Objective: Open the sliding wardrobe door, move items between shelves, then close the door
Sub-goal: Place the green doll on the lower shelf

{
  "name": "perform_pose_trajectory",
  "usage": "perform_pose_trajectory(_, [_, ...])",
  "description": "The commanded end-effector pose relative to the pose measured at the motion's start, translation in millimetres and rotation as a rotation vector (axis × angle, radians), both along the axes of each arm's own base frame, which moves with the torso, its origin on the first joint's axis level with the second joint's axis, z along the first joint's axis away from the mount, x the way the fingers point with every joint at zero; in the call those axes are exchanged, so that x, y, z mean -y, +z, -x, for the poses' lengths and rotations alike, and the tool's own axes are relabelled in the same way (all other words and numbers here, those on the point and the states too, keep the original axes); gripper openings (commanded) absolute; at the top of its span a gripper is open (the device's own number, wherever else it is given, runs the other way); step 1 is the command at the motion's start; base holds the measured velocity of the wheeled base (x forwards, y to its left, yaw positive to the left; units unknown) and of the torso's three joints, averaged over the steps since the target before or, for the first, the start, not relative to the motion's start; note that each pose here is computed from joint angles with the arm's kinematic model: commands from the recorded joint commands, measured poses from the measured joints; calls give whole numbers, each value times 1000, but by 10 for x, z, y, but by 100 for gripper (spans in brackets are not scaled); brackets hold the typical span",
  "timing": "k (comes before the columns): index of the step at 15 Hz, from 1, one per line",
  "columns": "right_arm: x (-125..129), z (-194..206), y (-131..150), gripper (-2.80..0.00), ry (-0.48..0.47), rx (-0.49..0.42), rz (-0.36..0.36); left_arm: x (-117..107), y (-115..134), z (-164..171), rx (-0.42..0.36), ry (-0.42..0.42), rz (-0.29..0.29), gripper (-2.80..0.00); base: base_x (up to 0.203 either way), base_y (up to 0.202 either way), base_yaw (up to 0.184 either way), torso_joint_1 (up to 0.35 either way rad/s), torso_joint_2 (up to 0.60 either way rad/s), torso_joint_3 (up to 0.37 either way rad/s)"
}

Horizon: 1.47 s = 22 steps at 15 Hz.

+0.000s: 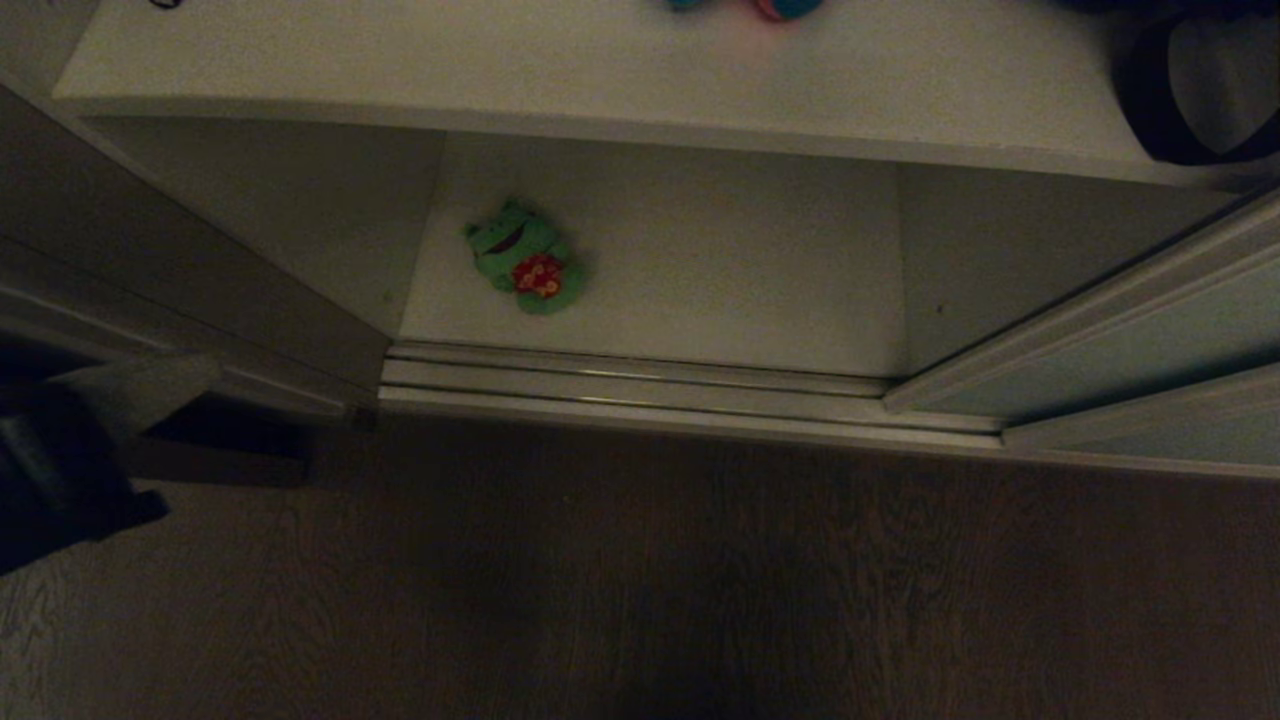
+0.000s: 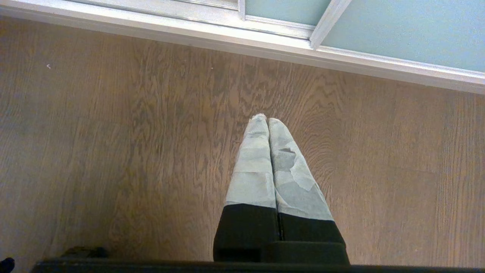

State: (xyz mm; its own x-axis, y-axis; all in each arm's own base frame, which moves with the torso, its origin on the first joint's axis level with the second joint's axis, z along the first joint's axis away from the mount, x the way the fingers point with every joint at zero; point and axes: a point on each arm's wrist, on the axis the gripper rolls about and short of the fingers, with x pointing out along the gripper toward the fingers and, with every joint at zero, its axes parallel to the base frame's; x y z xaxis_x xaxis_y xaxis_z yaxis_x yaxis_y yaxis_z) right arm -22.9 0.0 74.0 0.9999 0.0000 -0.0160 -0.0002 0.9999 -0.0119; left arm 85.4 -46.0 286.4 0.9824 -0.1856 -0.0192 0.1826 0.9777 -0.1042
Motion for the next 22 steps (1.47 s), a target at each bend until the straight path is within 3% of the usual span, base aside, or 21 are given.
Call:
perform_pose_trajectory(1, [0, -1, -2, -280, 0, -1, 1, -273, 170, 422, 0, -18, -4, -280, 0, 0, 0, 0, 0, 0])
perform_pose_trajectory(4, [0, -1, -2, -280, 0, -1, 2, -270, 295, 433, -14, -59, -46, -280, 0, 0, 0, 0, 0, 0])
perform_pose_trajectory(7, [0, 0, -2, -280, 0, -1, 0, -267, 462, 435, 19, -75, -58, -280, 0, 0, 0, 0, 0, 0])
perform_pose_trajectory(12, [0, 1, 2, -280, 0, 1, 2, -260, 709, 427, 60, -81, -37, -280, 0, 0, 0, 0, 0, 0])
perform_pose_trajectory(22, [0, 1, 2, -280, 0, 1, 0, -135, 204, 262, -100, -144, -136, -280, 0, 0, 0, 1, 1, 109])
